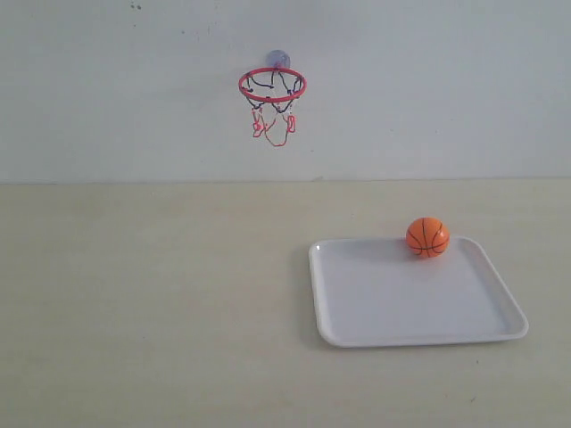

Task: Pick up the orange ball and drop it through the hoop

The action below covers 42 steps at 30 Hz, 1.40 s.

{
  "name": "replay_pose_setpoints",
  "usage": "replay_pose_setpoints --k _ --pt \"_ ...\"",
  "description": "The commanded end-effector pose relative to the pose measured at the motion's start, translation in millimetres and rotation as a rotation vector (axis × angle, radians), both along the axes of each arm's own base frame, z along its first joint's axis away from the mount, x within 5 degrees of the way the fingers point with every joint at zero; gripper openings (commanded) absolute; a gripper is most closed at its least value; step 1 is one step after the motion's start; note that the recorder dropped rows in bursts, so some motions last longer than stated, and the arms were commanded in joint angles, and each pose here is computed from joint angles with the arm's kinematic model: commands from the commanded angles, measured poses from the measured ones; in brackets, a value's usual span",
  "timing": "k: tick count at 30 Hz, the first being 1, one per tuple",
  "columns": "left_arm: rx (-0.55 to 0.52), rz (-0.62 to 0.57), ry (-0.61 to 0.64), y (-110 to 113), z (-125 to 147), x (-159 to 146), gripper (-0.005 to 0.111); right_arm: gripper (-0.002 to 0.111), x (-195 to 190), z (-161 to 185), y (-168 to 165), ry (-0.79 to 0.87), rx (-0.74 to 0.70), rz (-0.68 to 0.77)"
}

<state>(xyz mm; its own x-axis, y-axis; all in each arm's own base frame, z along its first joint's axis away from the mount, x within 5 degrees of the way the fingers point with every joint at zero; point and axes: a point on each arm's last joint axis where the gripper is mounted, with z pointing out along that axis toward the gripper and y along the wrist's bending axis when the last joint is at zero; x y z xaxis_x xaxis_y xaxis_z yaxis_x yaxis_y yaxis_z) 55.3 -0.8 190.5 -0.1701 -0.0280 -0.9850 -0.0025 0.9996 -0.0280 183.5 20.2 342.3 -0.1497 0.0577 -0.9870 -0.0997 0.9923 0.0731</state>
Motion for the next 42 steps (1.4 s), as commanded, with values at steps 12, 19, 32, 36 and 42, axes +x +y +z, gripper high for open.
replay_pose_setpoints --k 12,19,32,36,42 --pt "-0.005 0.002 -0.004 0.0 -0.3 0.0 0.004 0.000 28.2 -10.7 1.0 0.009 0.102 -0.029" --pt "-0.005 0.002 -0.004 0.0 -0.3 0.0 0.004 0.000 59.8 -13.3 6.1 0.258 0.049 -0.015" --pt "-0.005 0.002 -0.004 0.0 -0.3 0.0 0.004 0.003 167.3 -13.0 30.8 0.767 -0.069 0.180" --pt "-0.005 0.002 -0.004 0.0 -0.3 0.0 0.004 0.041 198.8 -28.4 36.3 0.942 -0.100 0.234" --pt "-0.005 0.002 -0.004 0.0 -0.3 0.0 0.004 0.068 229.1 -83.0 39.3 1.062 -0.100 0.236"
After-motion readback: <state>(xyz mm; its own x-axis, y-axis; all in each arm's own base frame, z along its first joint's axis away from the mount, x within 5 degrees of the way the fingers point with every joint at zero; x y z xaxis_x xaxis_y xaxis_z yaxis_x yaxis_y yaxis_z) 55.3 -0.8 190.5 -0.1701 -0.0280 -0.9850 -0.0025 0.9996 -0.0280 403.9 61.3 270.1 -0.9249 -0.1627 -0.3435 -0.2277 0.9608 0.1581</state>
